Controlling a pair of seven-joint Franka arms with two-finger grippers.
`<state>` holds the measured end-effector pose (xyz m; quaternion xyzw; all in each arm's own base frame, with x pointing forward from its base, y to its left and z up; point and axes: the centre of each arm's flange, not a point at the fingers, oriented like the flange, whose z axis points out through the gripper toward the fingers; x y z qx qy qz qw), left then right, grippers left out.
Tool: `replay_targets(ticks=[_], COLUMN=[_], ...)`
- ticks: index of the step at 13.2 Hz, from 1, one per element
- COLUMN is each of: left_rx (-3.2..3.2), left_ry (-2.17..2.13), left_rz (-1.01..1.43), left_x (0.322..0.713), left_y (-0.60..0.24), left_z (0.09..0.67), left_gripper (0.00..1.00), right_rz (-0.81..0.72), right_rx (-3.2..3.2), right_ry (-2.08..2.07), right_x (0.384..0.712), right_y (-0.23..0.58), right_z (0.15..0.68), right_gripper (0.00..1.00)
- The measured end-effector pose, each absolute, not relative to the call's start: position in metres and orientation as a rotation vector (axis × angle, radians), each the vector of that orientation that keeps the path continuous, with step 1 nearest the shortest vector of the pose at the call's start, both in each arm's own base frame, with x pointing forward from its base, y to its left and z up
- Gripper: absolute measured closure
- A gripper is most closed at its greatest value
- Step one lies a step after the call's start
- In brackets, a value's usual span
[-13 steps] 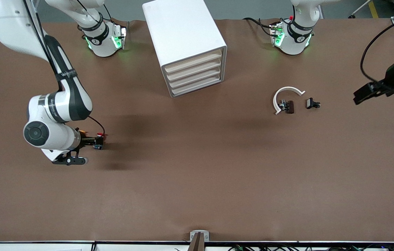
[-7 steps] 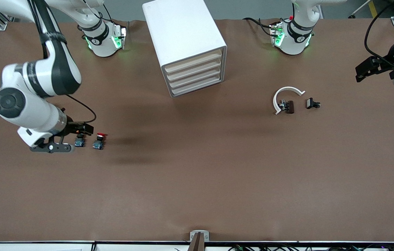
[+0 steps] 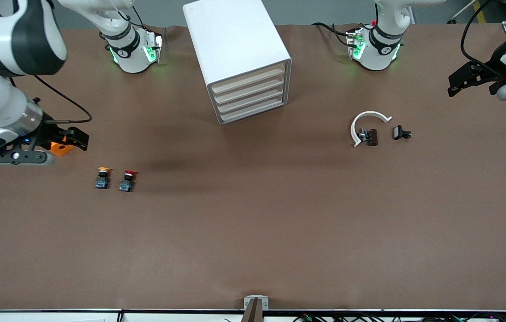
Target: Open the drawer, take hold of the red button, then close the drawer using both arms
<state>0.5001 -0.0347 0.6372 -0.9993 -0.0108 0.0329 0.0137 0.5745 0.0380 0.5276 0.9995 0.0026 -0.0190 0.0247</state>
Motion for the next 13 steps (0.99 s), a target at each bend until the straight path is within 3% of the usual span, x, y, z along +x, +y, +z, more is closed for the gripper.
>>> replay_targets(ticks=[3, 8, 13], left_rx=[-3.115, -3.117, -3.126], left_ry=[-0.019, -0.010, -0.010], left_rz=[0.100, 0.107, 0.093], left_x=[0.500, 0.499, 0.499], left_y=[-0.038, -0.040, -0.041], left_z=[0.637, 0.636, 0.637], left_gripper=[0.00, 0.00, 0.00], right_rz=[-0.025, 0.004, -0.024], right_rx=[3.121, 3.119, 3.119], right_ry=[-0.002, -0.019, -0.042], right_x=[0.568, 0.546, 0.545], right_y=[0.001, -0.003, -0.011], right_z=[0.552, 0.634, 0.637], right_gripper=[0.00, 0.00, 0.00])
